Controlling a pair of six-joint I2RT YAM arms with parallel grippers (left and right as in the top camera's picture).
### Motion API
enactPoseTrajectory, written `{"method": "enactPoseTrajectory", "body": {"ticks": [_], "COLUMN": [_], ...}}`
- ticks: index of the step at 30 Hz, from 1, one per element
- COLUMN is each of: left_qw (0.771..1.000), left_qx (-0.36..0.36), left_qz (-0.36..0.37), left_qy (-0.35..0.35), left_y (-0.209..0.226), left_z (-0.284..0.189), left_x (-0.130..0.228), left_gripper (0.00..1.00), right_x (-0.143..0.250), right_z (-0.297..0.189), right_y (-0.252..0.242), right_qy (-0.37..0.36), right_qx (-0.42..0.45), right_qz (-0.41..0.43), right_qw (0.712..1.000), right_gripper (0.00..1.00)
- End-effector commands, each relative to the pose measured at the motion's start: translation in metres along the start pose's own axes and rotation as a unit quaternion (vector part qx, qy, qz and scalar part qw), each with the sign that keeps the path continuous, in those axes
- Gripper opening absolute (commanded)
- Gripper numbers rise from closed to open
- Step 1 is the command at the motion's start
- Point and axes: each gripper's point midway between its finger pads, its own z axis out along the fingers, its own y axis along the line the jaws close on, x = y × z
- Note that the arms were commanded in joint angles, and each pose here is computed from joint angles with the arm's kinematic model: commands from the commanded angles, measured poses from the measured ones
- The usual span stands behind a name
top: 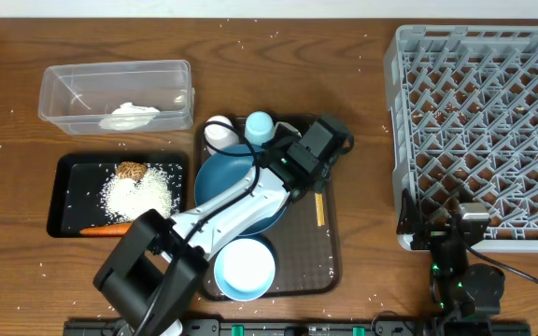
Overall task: Sort waste into correct bins and load items into the dishwasher rack
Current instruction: 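Reach the left gripper to the yellow snack wrapper on the tray, then close the left gripper on the yellow wrapper with foil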
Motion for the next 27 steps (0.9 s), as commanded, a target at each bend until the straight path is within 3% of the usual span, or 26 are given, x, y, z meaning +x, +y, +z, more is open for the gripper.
{"method": "enactPoseTrajectory", "body": {"ticks": [1,23,27], "left_qw": [0.999,0.999,0.998], "left_qx": [-0.012,-0.044,-0.045], "left_qz": [-0.001,-0.009,-0.017], "left_qy": [-0.036,-0.028,-0.029], "left_y": [0.011,0.039,0.040], "left_z": [0.013,0.037,0.038], "left_x": [-0.013,0.004,0.004], "left_gripper": [0.99,0.97,0.86], "right_x": [0.002,0.002,0.002], "right_z": [0.000,0.000,0.000], "right_y": [0.002,0.002,0.002], "right_qy": [0.002,0.002,0.002], "right_qx": [-0.003,-0.003,-0.003], "right_qz": [-0.003,-0.003,-0.003], "right_qw": [1.000,1.000,1.000], "right_gripper": [0.99,0.99,0.99]}}
